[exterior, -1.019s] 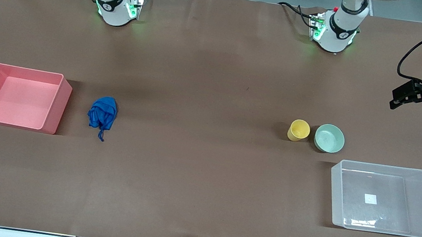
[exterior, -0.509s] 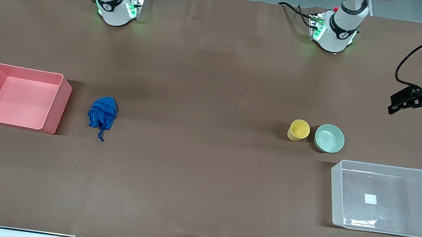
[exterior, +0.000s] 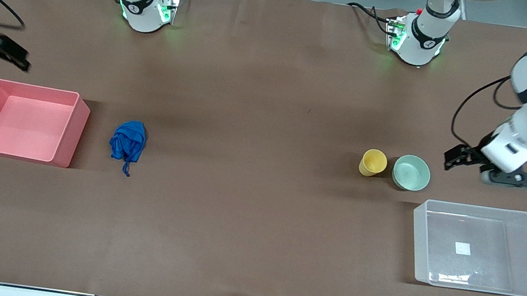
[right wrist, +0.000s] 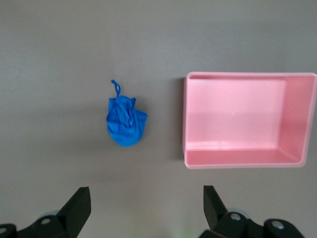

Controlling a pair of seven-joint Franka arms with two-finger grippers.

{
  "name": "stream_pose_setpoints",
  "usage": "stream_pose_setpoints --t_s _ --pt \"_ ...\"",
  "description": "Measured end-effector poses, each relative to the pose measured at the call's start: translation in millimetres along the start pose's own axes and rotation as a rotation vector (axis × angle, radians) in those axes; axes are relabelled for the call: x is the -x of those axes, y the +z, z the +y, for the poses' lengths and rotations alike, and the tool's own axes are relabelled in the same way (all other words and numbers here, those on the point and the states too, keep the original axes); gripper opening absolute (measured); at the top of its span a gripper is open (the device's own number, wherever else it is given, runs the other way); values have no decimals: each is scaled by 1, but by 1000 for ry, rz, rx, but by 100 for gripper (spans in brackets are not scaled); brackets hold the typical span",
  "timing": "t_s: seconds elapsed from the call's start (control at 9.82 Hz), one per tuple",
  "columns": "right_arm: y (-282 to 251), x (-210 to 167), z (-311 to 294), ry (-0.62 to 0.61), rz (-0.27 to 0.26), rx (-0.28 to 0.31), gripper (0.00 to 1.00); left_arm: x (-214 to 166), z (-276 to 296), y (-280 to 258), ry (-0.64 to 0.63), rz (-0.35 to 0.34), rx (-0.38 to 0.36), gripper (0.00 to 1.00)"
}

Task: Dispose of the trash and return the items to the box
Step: 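Grasp the bowl rim with the left gripper while the right gripper grasps the cloth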

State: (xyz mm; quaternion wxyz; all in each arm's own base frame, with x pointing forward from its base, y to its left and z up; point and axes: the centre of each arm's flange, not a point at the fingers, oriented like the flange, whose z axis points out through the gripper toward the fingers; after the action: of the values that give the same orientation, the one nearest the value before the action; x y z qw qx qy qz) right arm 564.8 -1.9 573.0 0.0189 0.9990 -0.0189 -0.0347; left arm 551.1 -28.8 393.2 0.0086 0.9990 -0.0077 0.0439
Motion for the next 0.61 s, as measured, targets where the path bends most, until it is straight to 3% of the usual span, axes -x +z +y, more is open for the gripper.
stream_pose_setpoints --t_s 0.31,0.61 --pt "143 -34 -48 -34 -20 12 100 24 -15 101 2 -5 -1 99" --pt "279 -39 -69 -67 -10 19 100 29 -16 165 0 -24 2 99"
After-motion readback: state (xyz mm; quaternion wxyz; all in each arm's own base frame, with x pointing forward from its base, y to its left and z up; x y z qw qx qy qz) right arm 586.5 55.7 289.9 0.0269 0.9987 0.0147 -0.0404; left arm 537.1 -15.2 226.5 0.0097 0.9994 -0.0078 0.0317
